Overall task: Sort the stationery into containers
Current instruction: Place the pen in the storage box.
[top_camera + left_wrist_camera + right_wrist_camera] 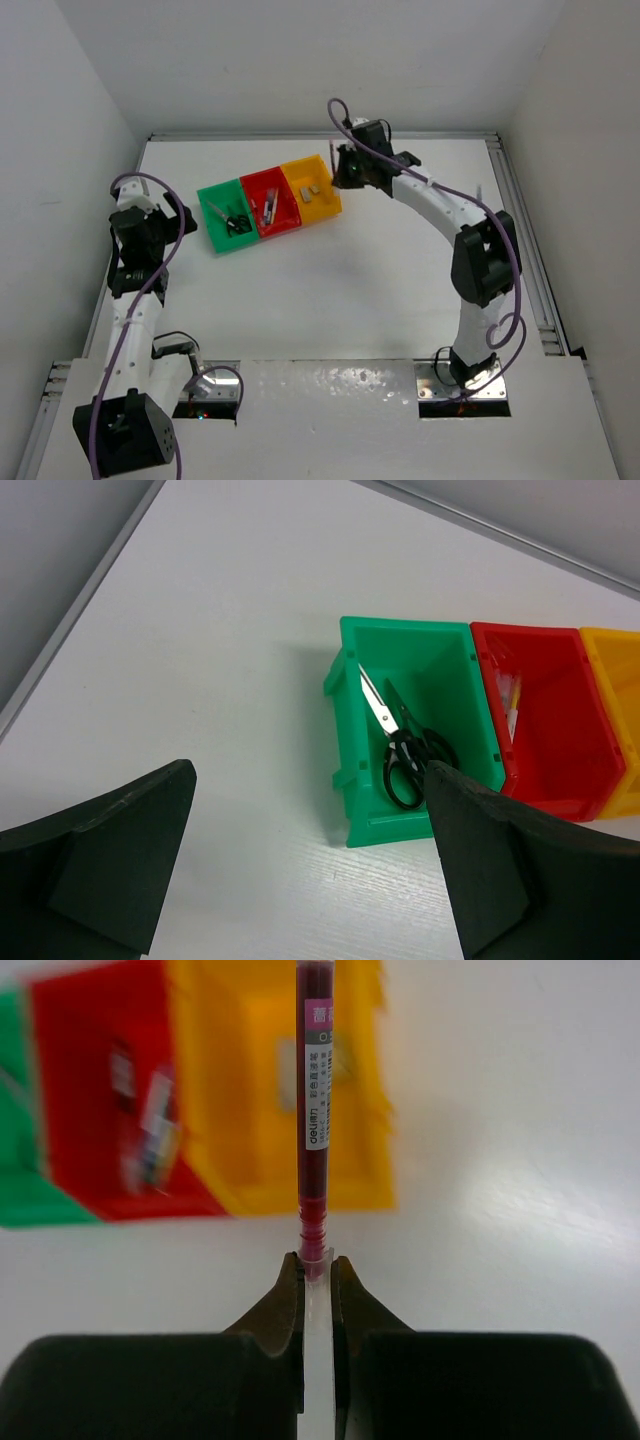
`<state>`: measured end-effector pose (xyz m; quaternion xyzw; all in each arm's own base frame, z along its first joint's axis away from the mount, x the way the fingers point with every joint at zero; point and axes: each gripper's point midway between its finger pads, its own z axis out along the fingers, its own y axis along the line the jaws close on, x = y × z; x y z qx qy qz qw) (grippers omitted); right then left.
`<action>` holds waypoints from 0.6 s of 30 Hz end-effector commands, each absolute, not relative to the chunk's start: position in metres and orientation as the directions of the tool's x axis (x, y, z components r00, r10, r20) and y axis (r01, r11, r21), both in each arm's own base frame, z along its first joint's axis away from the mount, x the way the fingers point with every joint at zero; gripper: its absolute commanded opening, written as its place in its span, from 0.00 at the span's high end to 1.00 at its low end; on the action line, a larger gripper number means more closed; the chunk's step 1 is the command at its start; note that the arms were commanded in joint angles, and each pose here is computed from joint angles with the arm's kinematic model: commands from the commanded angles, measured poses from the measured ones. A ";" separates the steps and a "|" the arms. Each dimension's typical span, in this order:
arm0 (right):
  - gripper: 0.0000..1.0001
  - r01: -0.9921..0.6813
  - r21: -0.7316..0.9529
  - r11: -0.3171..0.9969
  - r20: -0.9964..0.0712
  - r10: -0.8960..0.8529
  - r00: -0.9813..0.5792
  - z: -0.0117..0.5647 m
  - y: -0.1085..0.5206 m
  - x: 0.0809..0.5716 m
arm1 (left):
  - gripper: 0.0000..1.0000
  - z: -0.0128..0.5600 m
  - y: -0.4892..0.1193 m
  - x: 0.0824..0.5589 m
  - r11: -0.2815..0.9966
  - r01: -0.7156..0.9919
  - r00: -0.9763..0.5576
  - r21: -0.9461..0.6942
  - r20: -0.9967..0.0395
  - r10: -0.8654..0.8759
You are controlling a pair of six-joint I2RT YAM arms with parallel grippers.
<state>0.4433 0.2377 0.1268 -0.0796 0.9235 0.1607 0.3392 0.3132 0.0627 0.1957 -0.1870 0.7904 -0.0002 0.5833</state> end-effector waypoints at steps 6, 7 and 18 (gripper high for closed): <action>1.00 0.167 0.232 0.958 -0.798 0.285 -0.531 0.192 0.117 0.550 | 0.04 0.223 0.065 0.310 0.935 -0.291 -0.177 -0.205 -0.948 -0.263; 1.00 0.274 0.179 0.945 -0.778 0.307 -0.549 0.186 0.063 0.548 | 0.05 0.223 0.065 0.309 0.936 -0.290 -0.178 -0.201 -0.949 -0.259; 1.00 -0.254 0.434 0.864 -0.789 0.229 -0.570 0.216 0.313 0.529 | 0.06 0.230 0.053 0.330 0.957 -0.198 -0.179 -0.213 -0.952 -0.249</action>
